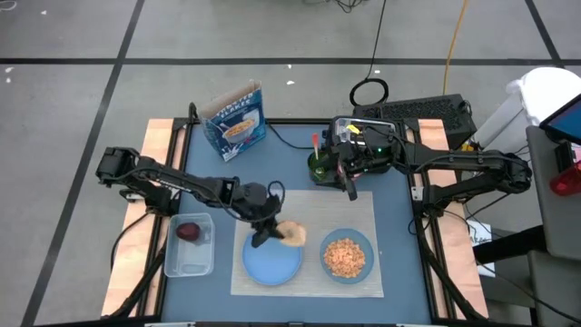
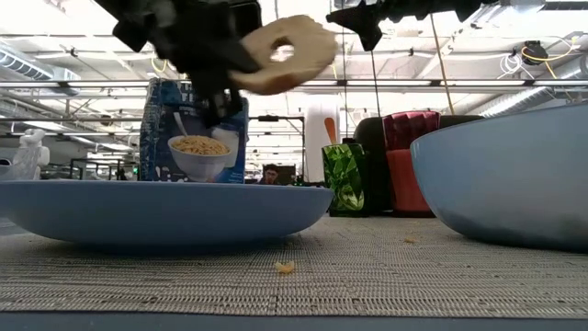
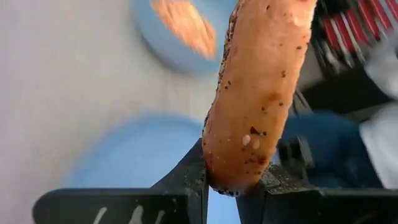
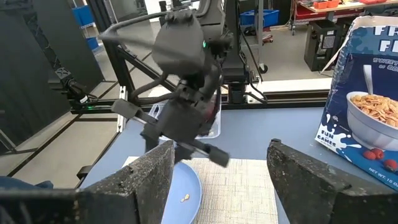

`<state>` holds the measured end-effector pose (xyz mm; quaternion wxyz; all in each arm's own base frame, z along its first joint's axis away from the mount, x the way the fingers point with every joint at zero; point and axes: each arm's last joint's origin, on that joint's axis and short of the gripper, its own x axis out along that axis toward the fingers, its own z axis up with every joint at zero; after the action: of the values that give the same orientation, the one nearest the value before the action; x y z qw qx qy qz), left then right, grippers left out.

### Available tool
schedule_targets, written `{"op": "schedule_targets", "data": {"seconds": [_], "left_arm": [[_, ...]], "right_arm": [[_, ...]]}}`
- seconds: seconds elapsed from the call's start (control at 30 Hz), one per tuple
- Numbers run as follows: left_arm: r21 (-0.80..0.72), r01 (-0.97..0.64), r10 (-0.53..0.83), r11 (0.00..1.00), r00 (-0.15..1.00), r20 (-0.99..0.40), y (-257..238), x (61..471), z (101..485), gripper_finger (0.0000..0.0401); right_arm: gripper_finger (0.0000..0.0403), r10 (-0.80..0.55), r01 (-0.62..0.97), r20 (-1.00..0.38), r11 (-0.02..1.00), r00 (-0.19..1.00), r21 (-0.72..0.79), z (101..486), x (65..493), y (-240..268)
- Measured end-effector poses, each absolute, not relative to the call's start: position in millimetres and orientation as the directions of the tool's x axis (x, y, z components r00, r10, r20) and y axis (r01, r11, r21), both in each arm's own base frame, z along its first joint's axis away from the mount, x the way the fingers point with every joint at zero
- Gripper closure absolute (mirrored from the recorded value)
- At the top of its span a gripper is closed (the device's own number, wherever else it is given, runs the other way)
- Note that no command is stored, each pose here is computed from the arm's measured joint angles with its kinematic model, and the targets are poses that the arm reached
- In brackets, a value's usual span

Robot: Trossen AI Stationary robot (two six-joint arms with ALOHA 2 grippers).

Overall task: Arrange a breakfast setting
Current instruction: Put the bagel on top of the blue plate

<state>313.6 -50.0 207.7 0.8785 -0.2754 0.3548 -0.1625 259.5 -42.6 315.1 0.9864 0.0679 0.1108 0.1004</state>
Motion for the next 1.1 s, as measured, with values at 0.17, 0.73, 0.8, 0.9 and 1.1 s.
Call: {"op": "schedule_targets", "data": {"seconds": [0.17, 0.73, 0.8, 0.9, 1.1], "left_arm": [[-0.67, 0.095, -0.604, 0.736, 0.541, -0.586, -57.8, 302.6, 199.0, 0.0352], [-0.604, 0.033, -0.551, 0.796, 0.453, -0.701, -98.4, 285.2, 190.5, 0.0353], [-0.593, 0.018, -0.532, 0.805, 0.465, -0.708, -100.9, 284.8, 190.5, 0.0353], [-0.575, -0.007, -0.503, 0.818, 0.477, -0.721, -103.2, 284.9, 188.6, 0.0353], [-0.567, -0.089, -0.479, 0.819, 0.441, -0.759, -105.6, 292.3, 166.6, 0.0353]], "right_arm": [[0.0156, 0.213, -0.183, -0.205, 0.971, 0.955, 0.156, 315.1, 259.5, -42.6], [0.0156, 0.213, -0.183, -0.205, 0.971, 0.955, 0.156, 315.1, 259.5, -42.6], [0.0156, 0.213, -0.183, -0.205, 0.971, 0.955, 0.156, 315.1, 259.5, -42.6], [0.0156, 0.213, -0.183, -0.205, 0.971, 0.955, 0.156, 315.1, 259.5, -42.6], [0.0156, 0.213, -0.183, -0.205, 0.971, 0.955, 0.156, 315.1, 259.5, -42.6]]}}
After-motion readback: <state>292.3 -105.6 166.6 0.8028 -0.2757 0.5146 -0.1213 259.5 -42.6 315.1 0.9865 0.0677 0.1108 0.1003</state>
